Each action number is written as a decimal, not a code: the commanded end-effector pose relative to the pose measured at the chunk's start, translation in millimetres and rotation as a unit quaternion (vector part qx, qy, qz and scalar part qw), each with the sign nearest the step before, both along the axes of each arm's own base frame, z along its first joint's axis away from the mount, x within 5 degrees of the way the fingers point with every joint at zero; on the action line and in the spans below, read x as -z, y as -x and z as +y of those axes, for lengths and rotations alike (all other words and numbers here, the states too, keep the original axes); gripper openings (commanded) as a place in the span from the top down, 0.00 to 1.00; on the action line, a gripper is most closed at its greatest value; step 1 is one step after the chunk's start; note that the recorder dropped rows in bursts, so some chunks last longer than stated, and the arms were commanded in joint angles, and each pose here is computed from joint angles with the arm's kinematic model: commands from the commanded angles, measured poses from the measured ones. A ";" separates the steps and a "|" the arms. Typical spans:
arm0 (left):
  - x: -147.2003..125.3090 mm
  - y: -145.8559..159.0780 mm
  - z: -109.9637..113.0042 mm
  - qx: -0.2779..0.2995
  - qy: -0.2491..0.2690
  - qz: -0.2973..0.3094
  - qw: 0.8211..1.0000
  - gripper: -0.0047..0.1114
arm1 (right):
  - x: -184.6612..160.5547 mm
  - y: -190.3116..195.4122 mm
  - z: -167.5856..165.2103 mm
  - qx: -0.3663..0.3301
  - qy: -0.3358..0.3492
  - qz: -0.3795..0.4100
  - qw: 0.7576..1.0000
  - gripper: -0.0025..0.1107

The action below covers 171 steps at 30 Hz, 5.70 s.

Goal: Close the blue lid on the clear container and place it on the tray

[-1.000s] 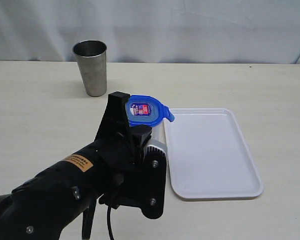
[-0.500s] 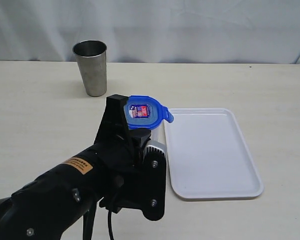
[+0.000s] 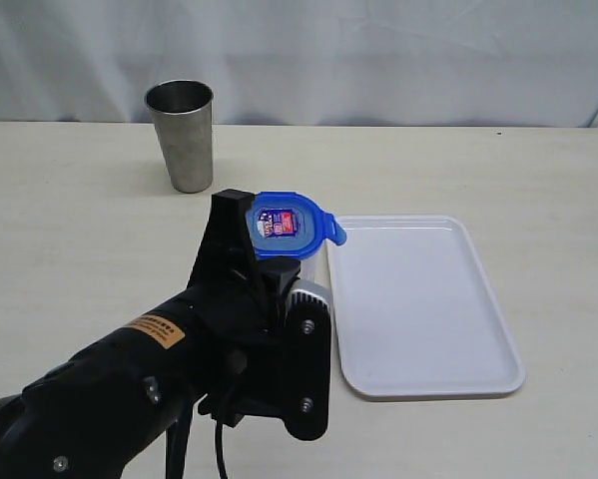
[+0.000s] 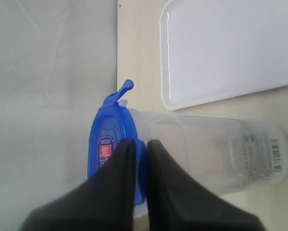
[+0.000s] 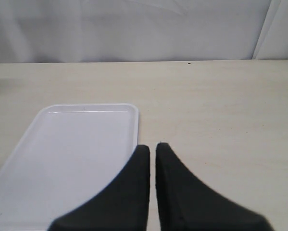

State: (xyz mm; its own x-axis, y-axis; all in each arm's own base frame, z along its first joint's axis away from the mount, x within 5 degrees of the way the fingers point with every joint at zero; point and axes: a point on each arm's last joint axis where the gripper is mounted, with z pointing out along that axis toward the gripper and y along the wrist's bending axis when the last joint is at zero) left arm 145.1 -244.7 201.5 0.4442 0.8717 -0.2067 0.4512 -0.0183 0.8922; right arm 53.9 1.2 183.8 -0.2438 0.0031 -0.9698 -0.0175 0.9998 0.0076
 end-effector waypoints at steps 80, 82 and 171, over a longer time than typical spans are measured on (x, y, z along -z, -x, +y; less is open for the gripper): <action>24.5 -105.5 183.6 0.008 0.495 0.370 0.786 0.96 | -84.5 -17.9 -1.2 0.013 -0.199 -0.208 0.958 0.94; 33.5 -107.0 182.2 0.006 0.489 0.378 0.786 0.96 | -95.4 -28.0 3.2 -0.008 -0.189 -0.189 0.964 0.94; 56.7 -120.7 122.8 0.103 0.427 0.397 0.806 0.96 | -10.7 -282.7 98.1 -0.585 -0.050 0.090 0.804 0.94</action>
State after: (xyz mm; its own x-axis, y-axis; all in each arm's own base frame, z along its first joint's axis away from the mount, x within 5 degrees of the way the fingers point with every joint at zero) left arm 267.3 -116.7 144.3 0.0005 0.1982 -0.9802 0.9462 0.3171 0.0646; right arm 337.7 98.7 195.3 -0.2671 -0.2531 -0.9298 -0.9365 0.2958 0.1885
